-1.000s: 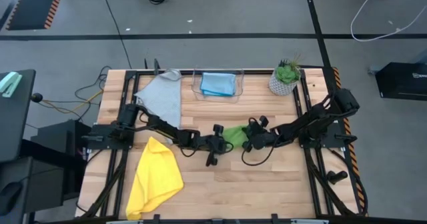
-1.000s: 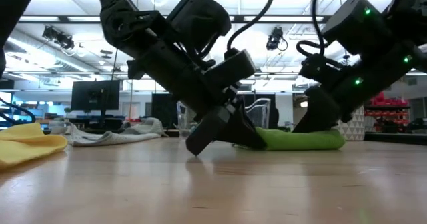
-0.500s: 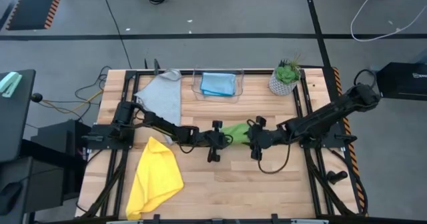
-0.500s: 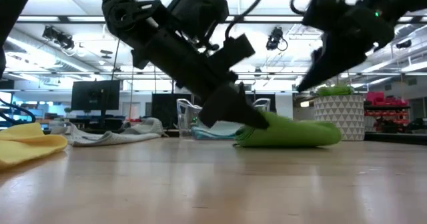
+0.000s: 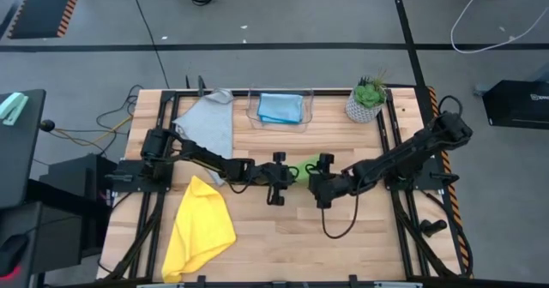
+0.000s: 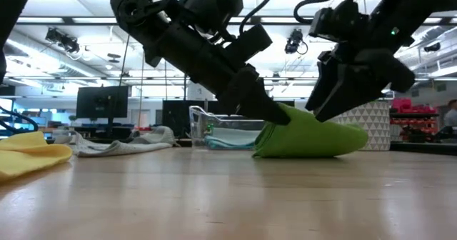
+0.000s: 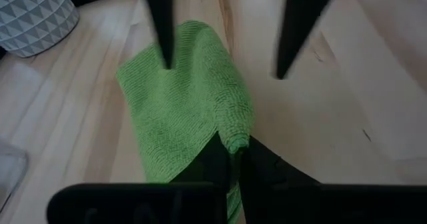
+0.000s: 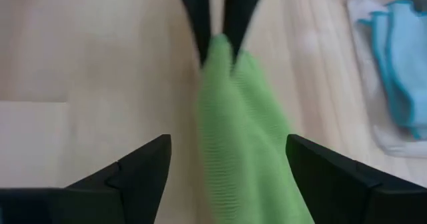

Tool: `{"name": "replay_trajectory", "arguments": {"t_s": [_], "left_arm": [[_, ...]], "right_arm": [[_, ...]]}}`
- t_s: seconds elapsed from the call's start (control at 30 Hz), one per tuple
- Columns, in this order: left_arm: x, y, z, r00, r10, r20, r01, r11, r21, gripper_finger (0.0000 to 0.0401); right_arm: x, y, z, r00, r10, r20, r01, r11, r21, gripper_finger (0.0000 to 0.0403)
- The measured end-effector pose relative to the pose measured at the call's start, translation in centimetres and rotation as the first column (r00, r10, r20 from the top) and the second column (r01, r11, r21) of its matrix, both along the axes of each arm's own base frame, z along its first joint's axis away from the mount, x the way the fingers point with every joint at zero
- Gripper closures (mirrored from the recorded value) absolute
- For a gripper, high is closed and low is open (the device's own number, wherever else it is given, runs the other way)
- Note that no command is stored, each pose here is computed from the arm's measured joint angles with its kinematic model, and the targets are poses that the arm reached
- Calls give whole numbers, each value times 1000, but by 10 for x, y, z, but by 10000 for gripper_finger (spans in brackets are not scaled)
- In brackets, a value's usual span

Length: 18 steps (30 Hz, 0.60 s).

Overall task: Fold microfiber towels
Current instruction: Put the folded green microfiber towel into the transparent bin

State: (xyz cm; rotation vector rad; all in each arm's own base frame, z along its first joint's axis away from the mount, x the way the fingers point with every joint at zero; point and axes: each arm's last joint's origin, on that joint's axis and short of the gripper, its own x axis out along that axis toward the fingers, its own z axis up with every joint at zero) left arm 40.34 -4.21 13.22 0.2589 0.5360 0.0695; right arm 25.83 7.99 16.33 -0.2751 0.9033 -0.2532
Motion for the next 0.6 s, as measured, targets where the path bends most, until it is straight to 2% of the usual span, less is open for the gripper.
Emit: {"name": "replay_trajectory", "arguments": {"t_s": [0.17, 0.4, 0.5, 0.6], "left_arm": [[0, 0, 0, 1000, 0, -3, 0, 1000, 1, 374], [0, 0, 0, 1000, 1, 1, -1, 1000, 0, 376], [0, 0, 0, 1000, 1, 5, -1, 1000, 0, 371], [0, 0, 0, 1000, 2, 6, -2, 1000, 0, 376]], "right_arm": [[3, -10, -3, 999, 6, -37, -7, 999, -34, 106], [11, -18, -20, 991, 48, -124, -55, 997, -59, 118], [12, -20, -23, 991, 40, -130, -48, 997, -62, 139], [13, -19, -23, 991, 44, -127, -51, 997, -57, 180]]}}
